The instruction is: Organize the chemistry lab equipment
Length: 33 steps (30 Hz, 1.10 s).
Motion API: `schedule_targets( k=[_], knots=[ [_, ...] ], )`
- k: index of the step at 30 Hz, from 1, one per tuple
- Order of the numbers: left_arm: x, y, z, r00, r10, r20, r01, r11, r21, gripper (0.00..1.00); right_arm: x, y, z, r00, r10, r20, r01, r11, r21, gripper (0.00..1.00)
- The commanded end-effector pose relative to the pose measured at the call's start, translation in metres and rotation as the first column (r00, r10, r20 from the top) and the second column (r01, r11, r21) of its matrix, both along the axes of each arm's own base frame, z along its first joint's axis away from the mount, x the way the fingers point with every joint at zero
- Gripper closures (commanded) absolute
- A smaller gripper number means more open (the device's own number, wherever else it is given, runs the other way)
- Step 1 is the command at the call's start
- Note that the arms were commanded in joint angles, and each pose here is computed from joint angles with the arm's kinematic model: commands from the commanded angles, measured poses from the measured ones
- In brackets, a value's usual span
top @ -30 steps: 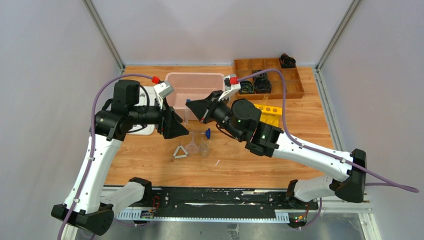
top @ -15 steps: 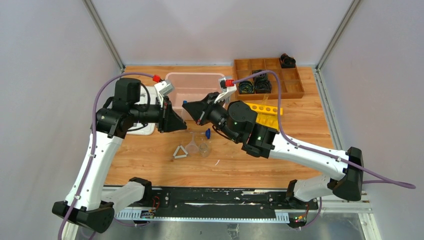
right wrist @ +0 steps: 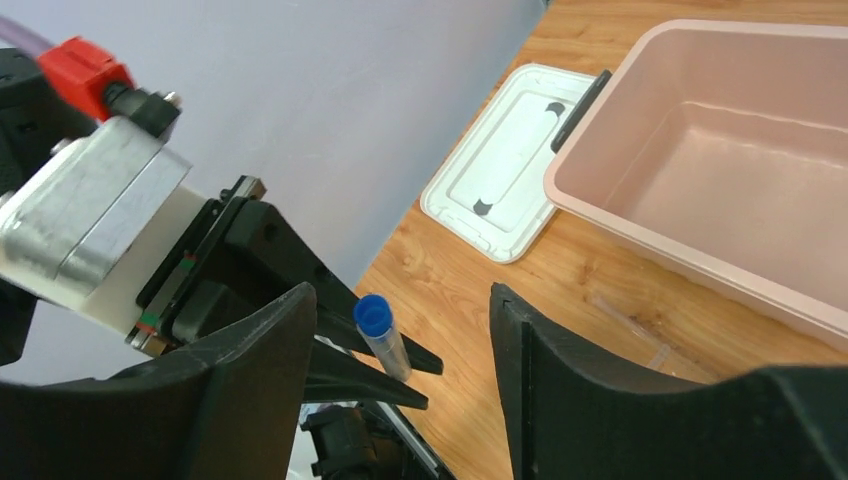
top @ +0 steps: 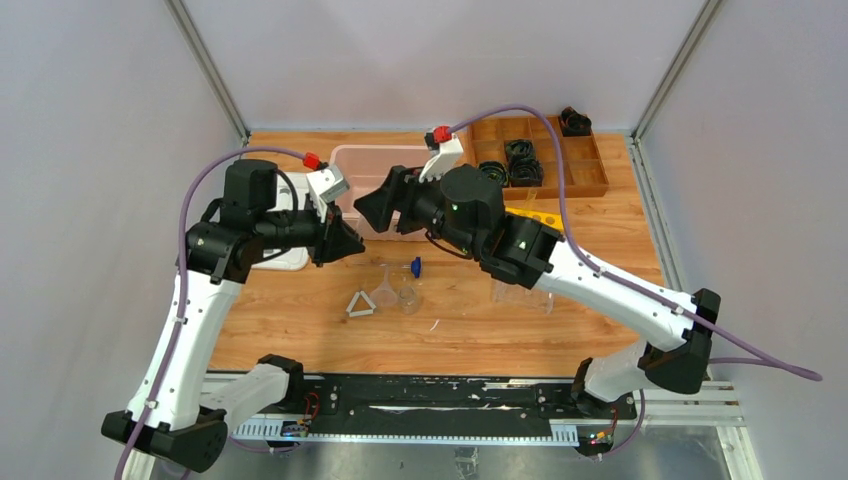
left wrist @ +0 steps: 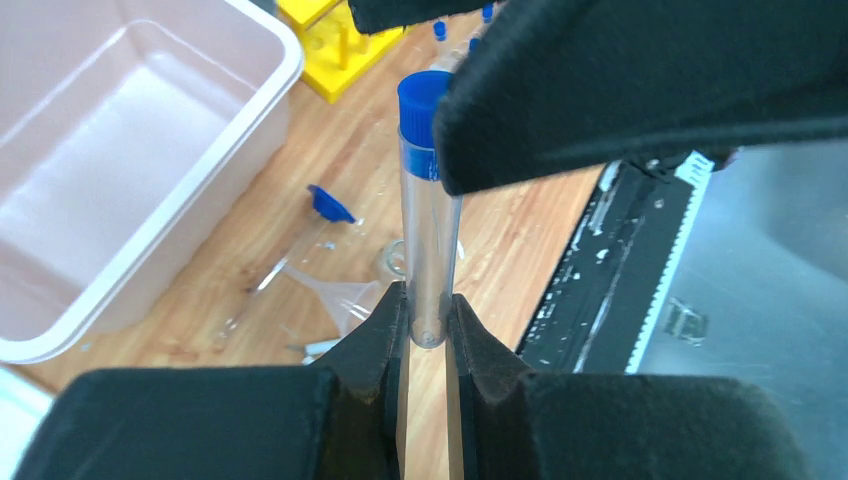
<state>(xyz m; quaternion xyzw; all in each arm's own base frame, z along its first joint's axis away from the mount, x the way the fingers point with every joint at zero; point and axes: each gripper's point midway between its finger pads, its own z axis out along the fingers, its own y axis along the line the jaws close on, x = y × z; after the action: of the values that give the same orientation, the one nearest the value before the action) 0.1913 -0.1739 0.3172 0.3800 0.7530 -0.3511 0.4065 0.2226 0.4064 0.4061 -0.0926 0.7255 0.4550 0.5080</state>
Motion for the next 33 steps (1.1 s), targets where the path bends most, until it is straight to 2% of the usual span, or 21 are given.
schedule_targets(
  k=[1, 6, 23, 27, 31, 32, 33],
  knots=[
    [0.007, 0.009, -0.001, 0.989, -0.020, 0.144, 0.009, 0.997, 0.082, 1.00, -0.005, 0.000, -0.006, 0.991, 0.098, -0.088, -0.105, 0.991, -0.083, 0.34],
    [0.006, 0.012, 0.000, 0.981, -0.034, 0.189, 0.015, 0.995, 0.101, 1.00, -0.013, 0.012, -0.010, 0.974, 0.188, -0.125, -0.201, 0.975, -0.099, 0.47],
    [0.005, 0.025, -0.023, 0.971, -0.061, 0.231, 0.014, 0.980, 0.201, 1.00, -0.010, 0.029, -0.028, 0.958, 0.235, -0.166, -0.258, 0.957, -0.133, 0.61],
    [0.004, 0.024, -0.023, 0.971, -0.064, 0.228, 0.019, 0.980, 0.197, 1.00, -0.009, 0.030, -0.035, 0.955, 0.238, -0.179, -0.264, 0.954, -0.141, 0.73],
    [0.004, 0.024, -0.024, 0.974, -0.061, 0.218, 0.018, 0.981, 0.192, 1.00, -0.008, 0.031, -0.040, 0.953, 0.238, -0.187, -0.267, 0.952, -0.148, 0.78],
    [0.003, 0.024, -0.025, 0.975, -0.059, 0.214, 0.017, 0.981, 0.192, 1.00, -0.007, 0.030, -0.040, 0.954, 0.236, -0.187, -0.265, 0.953, -0.149, 0.83],
    [0.003, 0.024, -0.025, 0.975, -0.055, 0.214, 0.013, 0.981, 0.192, 0.95, -0.006, 0.029, -0.042, 0.954, 0.233, -0.189, -0.263, 0.953, -0.153, 0.89]
  ],
)
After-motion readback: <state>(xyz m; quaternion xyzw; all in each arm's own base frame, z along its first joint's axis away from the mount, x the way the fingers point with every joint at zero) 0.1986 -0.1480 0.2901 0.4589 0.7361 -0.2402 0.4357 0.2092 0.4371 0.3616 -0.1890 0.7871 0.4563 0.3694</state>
